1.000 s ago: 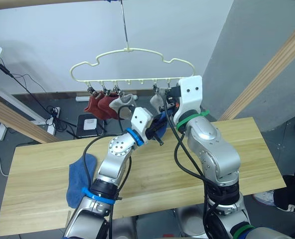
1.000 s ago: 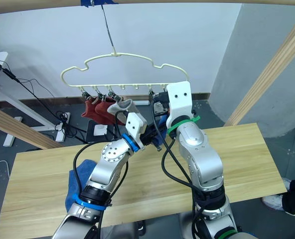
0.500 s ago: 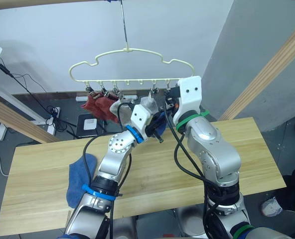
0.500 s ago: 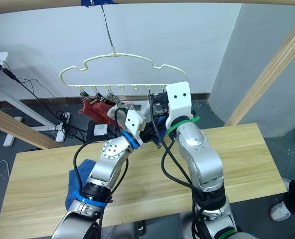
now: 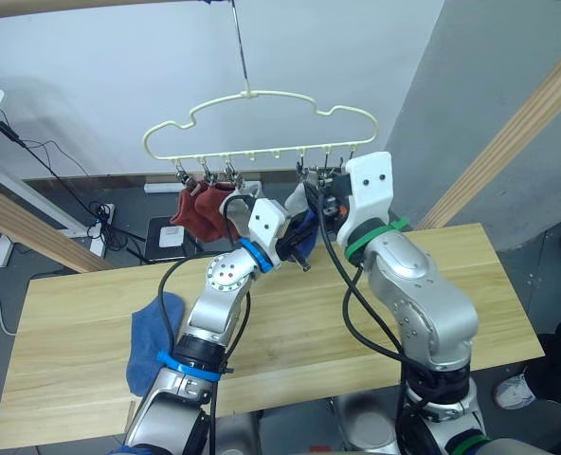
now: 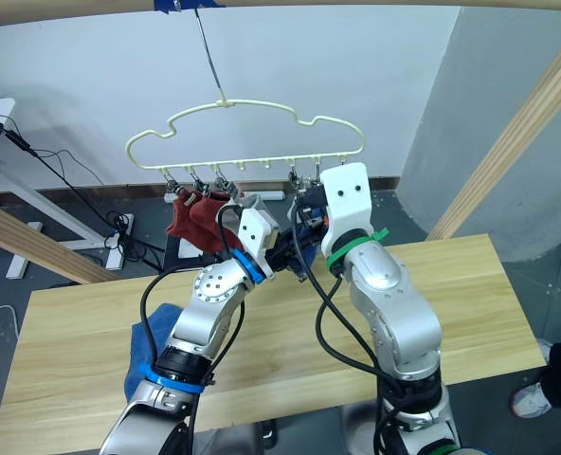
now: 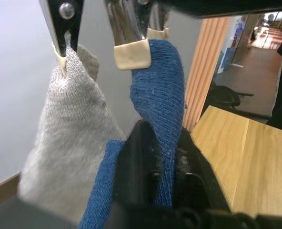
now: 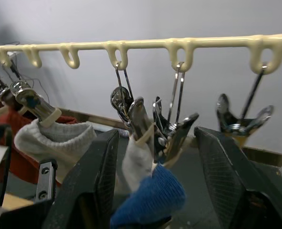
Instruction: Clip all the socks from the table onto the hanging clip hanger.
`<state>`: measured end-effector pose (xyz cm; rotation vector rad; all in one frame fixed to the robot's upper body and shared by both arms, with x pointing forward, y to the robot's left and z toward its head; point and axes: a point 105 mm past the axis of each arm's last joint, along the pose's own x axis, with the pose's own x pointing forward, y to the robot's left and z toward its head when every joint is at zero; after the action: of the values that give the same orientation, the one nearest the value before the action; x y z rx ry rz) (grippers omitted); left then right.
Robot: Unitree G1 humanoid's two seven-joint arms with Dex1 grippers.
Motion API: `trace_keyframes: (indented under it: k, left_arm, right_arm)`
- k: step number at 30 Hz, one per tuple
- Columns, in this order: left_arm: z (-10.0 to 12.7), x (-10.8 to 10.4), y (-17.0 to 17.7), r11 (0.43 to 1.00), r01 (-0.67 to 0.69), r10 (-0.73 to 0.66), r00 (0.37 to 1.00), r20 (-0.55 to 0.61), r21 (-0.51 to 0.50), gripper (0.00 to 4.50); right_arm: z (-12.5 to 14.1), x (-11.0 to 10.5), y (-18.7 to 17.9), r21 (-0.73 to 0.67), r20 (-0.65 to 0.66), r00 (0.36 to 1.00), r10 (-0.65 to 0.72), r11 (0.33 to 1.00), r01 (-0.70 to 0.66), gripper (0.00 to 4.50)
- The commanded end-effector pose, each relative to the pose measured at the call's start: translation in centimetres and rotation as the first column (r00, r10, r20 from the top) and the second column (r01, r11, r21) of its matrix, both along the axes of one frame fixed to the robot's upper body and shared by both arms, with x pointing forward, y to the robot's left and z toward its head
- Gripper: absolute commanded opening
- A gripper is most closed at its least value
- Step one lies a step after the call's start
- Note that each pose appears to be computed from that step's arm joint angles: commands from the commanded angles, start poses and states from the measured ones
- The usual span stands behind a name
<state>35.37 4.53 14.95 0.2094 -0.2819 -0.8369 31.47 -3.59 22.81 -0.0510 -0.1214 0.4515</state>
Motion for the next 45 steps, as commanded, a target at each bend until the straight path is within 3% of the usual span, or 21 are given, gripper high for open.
trace_keyframes:
  k: [1, 5, 12, 16, 24, 33, 45]
  left_arm:
    - [0.6, -0.2, -0.2, 0.999, 0.02, -0.02, 1.0, 0.005, -0.024, 1.73]
    - [0.4, -0.3, -0.1, 1.0, 0.023, -0.023, 1.0, 0.0, -0.019, 2.7]
    - [0.5, -2.9, 0.7, 0.99, 0.136, -0.137, 0.99, -0.043, -0.028, 2.7]
    - [1.9, -5.3, 1.9, 0.963, 0.263, -0.267, 0.961, -0.079, -0.057, 2.7]
    - [4.9, -7.7, 4.2, 0.934, 0.343, -0.353, 0.928, -0.115, -0.097, 2.7]
    - [7.5, -8.3, 5.2, 0.944, 0.32, -0.328, 0.937, -0.118, -0.085, 2.7]
    - [7.5, -8.0, 4.9, 0.95, 0.307, -0.313, 0.943, -0.111, -0.063, 2.7]
  right_arm:
    - [1.3, -1.7, -0.4, 0.0, 0.064, 0.997, 0.049, 0.999, -0.049, 2.6]
    - [1.6, -2.7, -0.8, -0.039, 0.105, 0.991, 0.083, 0.996, -0.08, 2.6]
    - [1.4, -2.9, -3.1, -0.093, 0.158, 0.987, -0.013, 0.995, 0.028, 2.6]
    - [0.7, -1.3, -4.5, -0.138, 0.156, 0.979, -0.127, 0.979, 0.149, 2.6]
    - [0.7, -0.1, -4.4, -0.134, 0.169, 0.972, -0.16, 0.974, 0.184, 2.6]
    - [0.8, 0.7, -3.5, -0.089, 0.157, 0.973, -0.168, 0.979, 0.184, 2.6]
    - [1.1, 2.9, -3.6, -0.064, 0.176, 0.956, -0.237, 0.966, 0.251, 2.6]
